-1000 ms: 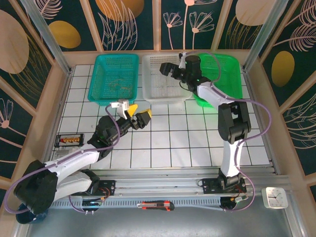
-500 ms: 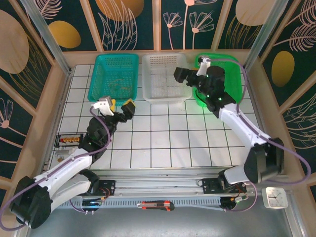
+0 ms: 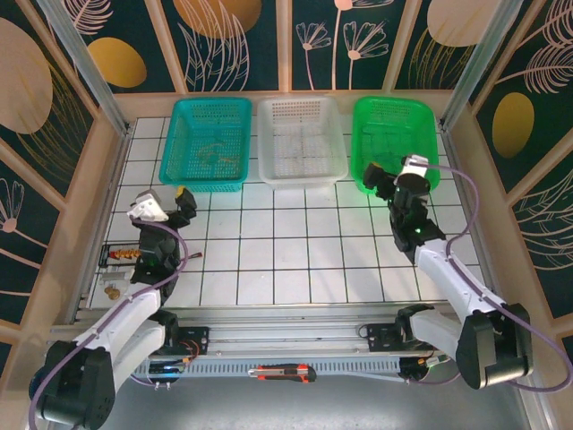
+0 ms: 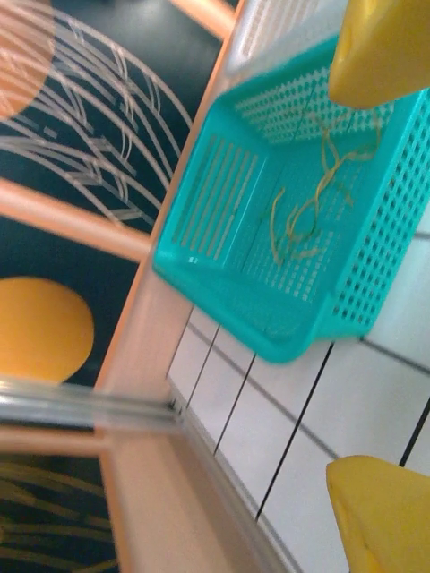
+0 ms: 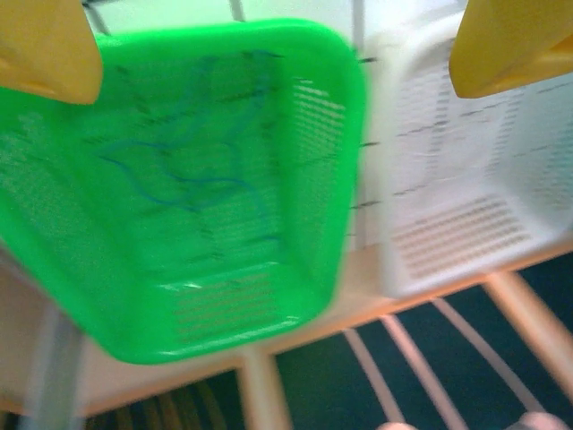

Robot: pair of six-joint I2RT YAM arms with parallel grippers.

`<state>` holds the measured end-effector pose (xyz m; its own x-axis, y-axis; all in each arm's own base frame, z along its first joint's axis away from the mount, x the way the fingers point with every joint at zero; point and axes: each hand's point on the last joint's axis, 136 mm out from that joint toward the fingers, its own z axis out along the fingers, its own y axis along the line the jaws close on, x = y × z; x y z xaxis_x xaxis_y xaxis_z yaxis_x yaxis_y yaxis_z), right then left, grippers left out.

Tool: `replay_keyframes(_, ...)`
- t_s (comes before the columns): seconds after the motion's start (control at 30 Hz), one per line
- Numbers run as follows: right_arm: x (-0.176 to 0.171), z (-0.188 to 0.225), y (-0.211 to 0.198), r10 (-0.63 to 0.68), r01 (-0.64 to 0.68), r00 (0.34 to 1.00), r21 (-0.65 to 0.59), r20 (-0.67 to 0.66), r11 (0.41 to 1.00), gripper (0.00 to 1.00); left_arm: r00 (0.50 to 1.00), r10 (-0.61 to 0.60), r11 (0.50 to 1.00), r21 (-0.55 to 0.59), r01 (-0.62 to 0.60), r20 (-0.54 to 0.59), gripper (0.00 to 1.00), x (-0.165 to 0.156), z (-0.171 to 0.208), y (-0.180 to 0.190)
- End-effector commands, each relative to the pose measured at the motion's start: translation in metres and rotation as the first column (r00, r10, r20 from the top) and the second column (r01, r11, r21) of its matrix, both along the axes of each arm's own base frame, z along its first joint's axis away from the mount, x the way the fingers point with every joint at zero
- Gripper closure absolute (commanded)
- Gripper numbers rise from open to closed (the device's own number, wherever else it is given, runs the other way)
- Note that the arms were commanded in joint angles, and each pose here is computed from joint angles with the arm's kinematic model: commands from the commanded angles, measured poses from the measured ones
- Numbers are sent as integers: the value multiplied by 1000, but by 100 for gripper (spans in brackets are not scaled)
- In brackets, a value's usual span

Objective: Untangle the cables

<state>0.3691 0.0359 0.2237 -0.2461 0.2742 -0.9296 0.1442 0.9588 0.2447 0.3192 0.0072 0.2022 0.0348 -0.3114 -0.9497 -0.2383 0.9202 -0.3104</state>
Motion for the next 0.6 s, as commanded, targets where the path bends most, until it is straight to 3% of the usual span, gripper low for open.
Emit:
replay_keyframes(0.0,-2,6,-40,-191,194,981,-80,46,978,1,991,94,990,93,-103,97,10,-7,9,18)
replay_keyframes(0.07,-3,-4,-50,-222,224,975,-183,31,957,1,988,127,979,146,-140,92,11,-7,2,23)
replay_keyframes(0.17,-10,-21,-57,-225,227,974,-271,39,935,1,988,157,957,247,-151,-4,1,4,-16,26)
replay_keyframes(0.3,-14,-38,-66,-245,248,968,-274,44,929,1,982,183,939,304,-161,-45,1,10,-35,31)
replay_keyframes(0.57,-10,-86,-61,-181,186,982,-273,44,944,1,999,34,957,288,-23,-31,1,34,-39,16)
